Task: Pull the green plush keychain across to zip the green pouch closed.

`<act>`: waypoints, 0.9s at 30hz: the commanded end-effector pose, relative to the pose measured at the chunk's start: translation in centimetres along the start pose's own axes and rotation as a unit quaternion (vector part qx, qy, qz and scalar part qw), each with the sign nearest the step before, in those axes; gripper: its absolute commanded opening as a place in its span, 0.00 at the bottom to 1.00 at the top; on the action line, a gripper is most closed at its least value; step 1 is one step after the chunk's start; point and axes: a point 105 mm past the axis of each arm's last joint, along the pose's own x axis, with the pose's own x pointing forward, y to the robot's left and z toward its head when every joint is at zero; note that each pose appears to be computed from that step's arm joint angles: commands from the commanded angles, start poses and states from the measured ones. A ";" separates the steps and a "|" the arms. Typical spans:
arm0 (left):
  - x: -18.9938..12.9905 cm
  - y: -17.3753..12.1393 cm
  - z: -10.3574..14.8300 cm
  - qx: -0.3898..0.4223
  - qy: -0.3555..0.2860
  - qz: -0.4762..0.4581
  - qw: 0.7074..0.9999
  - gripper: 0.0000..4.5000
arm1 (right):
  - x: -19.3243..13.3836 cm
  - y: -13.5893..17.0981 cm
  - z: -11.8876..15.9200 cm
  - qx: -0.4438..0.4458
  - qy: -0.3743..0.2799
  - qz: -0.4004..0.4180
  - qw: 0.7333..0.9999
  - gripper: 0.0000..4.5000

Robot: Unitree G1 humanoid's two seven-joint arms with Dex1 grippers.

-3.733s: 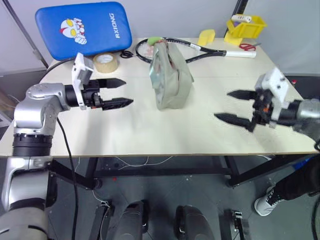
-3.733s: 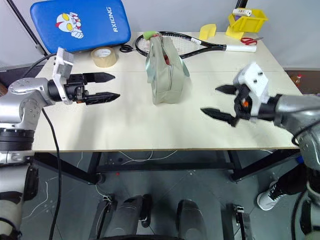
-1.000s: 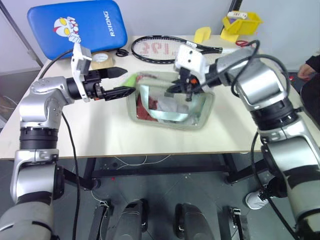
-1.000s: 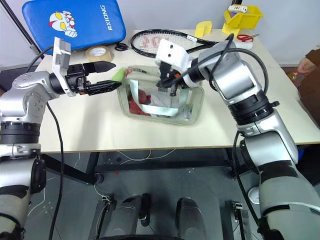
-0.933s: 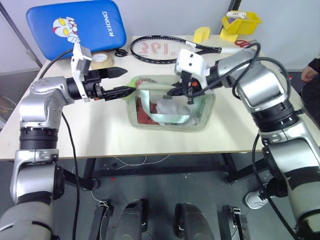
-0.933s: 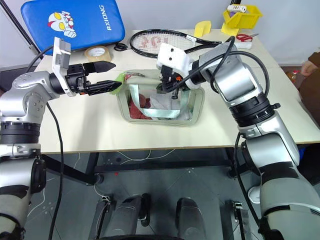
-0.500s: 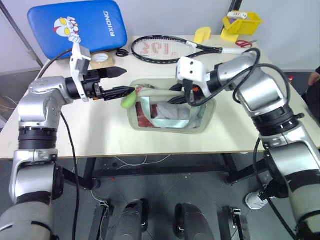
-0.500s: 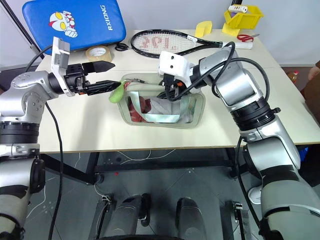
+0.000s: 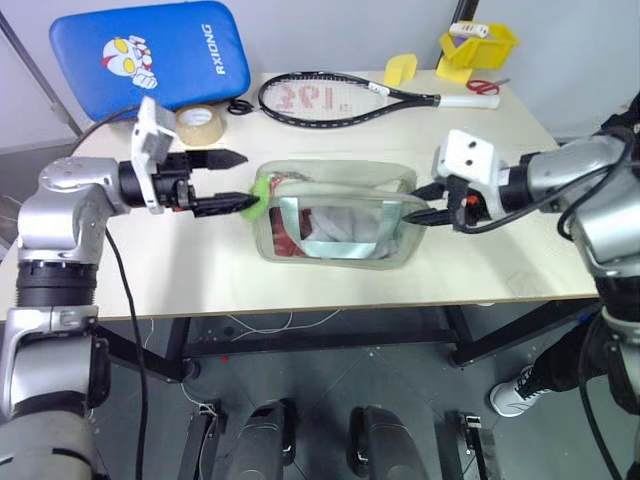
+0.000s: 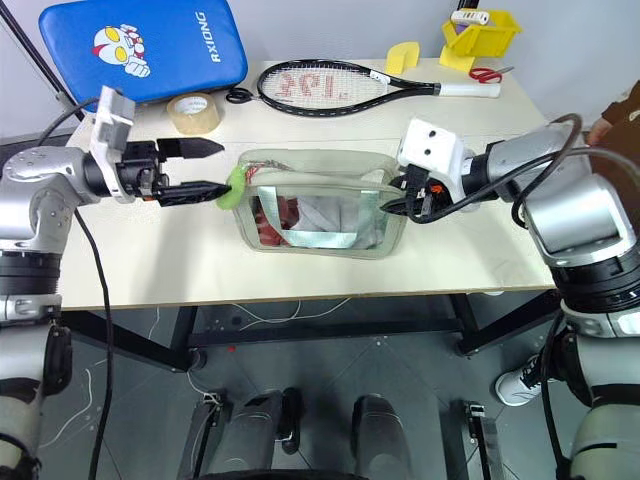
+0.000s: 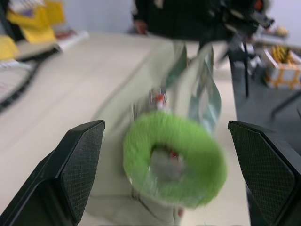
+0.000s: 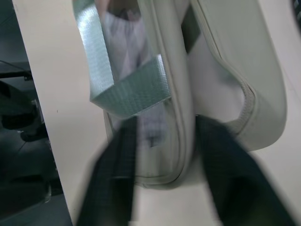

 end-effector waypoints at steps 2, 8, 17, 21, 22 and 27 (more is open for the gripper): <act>-0.1 -0.5 0.3 0.037 0.023 -0.011 0.999 1.00 | -0.8 -0.9 0.9 -0.008 -0.012 -0.036 0.999 0.01; -0.1 -1.1 0.5 0.039 0.020 -0.027 0.999 1.00 | -0.7 -1.1 0.9 0.000 -0.009 -0.043 0.999 0.01; -0.1 -2.3 0.6 0.032 0.008 -0.037 0.999 1.00 | -0.8 -1.1 1.1 0.001 -0.010 -0.043 0.999 0.01; 0.5 -1.1 -1.3 0.034 0.051 0.001 0.998 0.80 | -0.9 -1.2 1.2 0.002 -0.012 -0.044 0.999 0.00; 0.6 -0.9 -1.1 0.036 0.045 0.004 0.998 0.70 | -0.9 -1.2 1.3 0.003 -0.013 -0.045 0.999 0.00; 0.8 -0.6 0.0 0.041 0.023 0.009 0.999 0.12 | -0.9 -1.4 1.6 0.006 -0.018 -0.052 0.998 0.00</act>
